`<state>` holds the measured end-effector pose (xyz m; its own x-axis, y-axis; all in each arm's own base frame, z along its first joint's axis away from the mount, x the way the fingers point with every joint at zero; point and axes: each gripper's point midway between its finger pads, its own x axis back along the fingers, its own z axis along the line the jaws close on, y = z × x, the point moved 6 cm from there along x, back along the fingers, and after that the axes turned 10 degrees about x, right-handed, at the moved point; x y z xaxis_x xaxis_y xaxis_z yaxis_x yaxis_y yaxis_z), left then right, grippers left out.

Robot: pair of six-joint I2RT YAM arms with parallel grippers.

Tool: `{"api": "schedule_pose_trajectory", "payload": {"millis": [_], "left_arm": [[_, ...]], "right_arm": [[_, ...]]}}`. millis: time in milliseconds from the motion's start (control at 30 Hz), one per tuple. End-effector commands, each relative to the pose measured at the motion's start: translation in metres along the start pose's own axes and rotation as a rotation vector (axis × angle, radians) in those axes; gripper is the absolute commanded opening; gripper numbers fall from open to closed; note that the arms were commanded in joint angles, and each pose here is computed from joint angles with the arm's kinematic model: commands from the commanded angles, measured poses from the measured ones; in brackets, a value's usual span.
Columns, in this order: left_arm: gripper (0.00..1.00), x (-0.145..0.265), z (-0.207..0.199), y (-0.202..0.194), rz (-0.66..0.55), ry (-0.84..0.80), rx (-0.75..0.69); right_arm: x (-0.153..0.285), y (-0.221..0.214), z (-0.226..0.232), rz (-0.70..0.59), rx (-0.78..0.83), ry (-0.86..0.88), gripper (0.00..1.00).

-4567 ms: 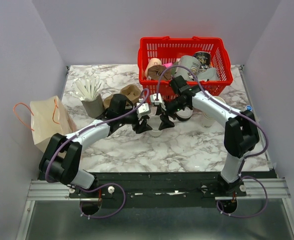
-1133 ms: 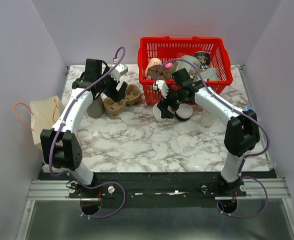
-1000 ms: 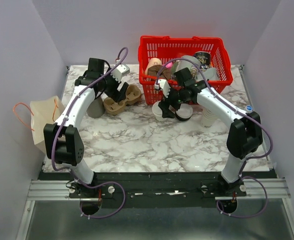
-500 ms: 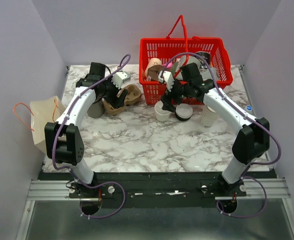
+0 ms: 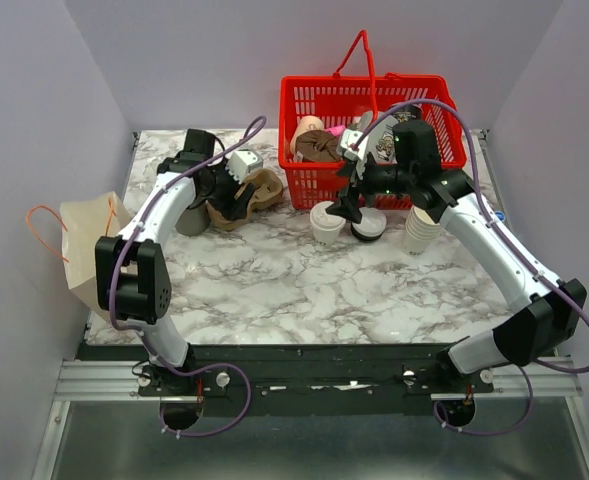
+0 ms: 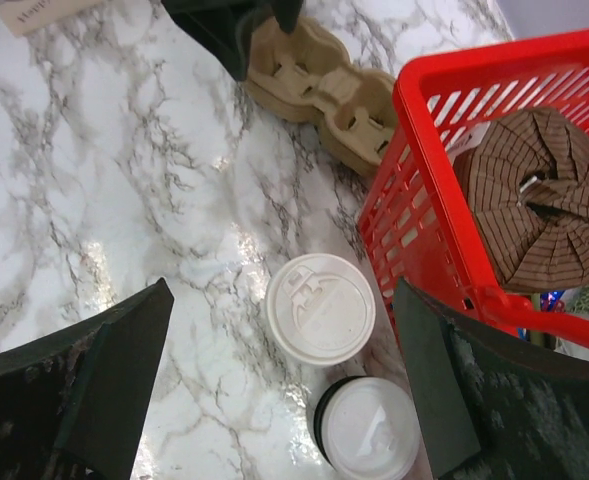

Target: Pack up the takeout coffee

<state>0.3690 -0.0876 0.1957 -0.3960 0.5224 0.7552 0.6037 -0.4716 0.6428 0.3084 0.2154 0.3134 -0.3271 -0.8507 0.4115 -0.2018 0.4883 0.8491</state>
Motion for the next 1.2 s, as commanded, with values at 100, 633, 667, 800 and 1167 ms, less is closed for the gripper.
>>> {"api": "schedule_pose_trajectory", "payload": {"millis": [100,633,667,800,1167], "left_arm": [[0.71,-0.020,0.011,-0.016,0.104,0.003,0.016],[0.51,-0.044,0.019,-0.026,0.189,0.012,0.069],[0.50,-0.043,0.018,-0.026,0.187,0.012,0.073],[0.41,-0.042,0.016,-0.024,0.179,0.012,0.088],[0.30,-0.038,0.018,-0.014,0.157,0.027,0.094]], "right_arm": [[0.011,0.025,0.007,-0.109,-0.020,0.026,1.00],[0.005,0.009,0.011,-0.067,-0.047,0.032,1.00],[0.004,0.009,0.011,-0.069,-0.047,0.031,1.00],[0.004,0.010,0.010,-0.075,-0.049,0.034,1.00],[0.004,0.009,0.010,-0.073,-0.053,0.029,1.00]]}}
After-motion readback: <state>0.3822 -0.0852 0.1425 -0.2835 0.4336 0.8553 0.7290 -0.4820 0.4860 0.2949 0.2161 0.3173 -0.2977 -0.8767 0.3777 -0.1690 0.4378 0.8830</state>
